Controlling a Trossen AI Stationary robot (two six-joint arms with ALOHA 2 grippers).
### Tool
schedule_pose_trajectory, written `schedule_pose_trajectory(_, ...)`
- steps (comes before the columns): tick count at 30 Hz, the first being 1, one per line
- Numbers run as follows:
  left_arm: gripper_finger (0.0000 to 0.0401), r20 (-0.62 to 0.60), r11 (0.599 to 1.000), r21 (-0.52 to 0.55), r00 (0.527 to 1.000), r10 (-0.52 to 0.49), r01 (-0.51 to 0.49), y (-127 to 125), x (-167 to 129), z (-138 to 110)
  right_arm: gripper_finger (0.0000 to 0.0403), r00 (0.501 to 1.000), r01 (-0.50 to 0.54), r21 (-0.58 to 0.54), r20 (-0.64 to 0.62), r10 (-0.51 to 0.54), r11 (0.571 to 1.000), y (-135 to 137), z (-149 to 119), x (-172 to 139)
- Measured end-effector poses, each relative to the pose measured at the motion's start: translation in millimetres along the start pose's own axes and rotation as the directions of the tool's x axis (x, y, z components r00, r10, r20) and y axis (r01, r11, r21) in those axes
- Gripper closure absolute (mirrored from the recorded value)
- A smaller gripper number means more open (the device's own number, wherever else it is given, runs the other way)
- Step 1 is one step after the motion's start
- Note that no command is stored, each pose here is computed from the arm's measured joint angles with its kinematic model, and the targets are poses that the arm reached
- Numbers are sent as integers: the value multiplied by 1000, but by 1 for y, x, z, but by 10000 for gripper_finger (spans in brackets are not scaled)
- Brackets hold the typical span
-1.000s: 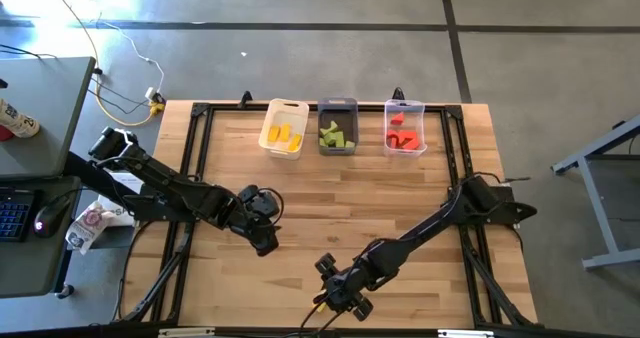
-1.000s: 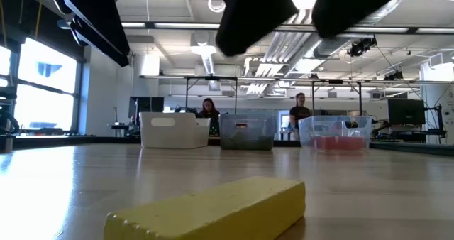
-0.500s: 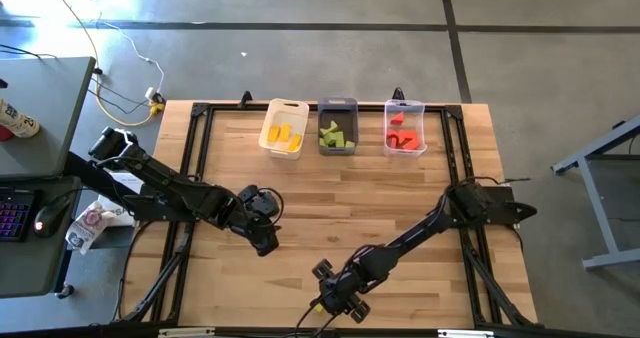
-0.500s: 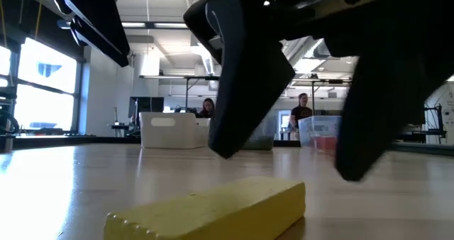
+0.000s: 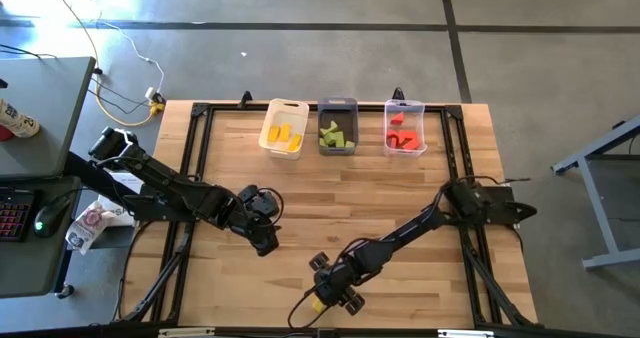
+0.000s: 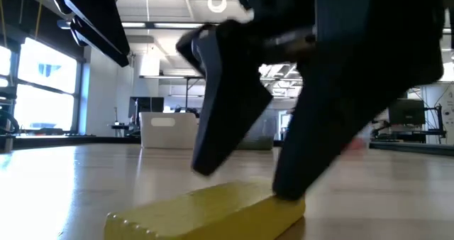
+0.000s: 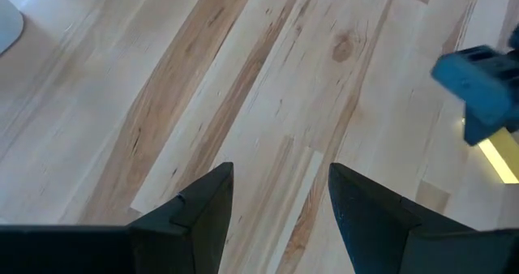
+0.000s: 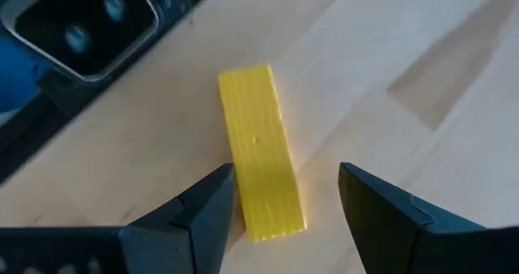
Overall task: Sort & place blocks by color
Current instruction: Put the yellow block into the white bin
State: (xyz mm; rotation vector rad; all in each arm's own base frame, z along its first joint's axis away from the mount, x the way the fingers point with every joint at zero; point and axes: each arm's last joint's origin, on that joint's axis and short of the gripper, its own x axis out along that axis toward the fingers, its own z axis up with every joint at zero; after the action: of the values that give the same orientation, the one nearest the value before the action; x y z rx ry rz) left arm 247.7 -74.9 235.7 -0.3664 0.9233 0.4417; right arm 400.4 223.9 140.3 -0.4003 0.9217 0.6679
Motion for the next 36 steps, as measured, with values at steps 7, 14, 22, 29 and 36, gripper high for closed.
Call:
schedule_pose_trajectory(7,213,0,1000,0,1000,0,0,0,0,0,195,1000,-21,18,-22,22,1000,1,-6,12)
schedule_pose_trajectory(14,213,0,1000,0,1000,0,0,0,0,0,269,999,-22,54,-41,24,998,1,-8,12)
schedule_pose_trajectory(22,213,-1,1000,-28,1000,0,0,0,0,0,331,998,-24,75,-63,29,997,2,-9,12)
schedule_pose_trajectory(29,213,-35,995,-101,999,-29,26,1,1,1,331,990,43,77,-140,-32,996,2,-12,-2)
schedule_pose_trajectory(36,213,-55,978,-205,998,-44,32,9,5,9,331,959,206,55,-211,-191,977,-2,-11,-24)
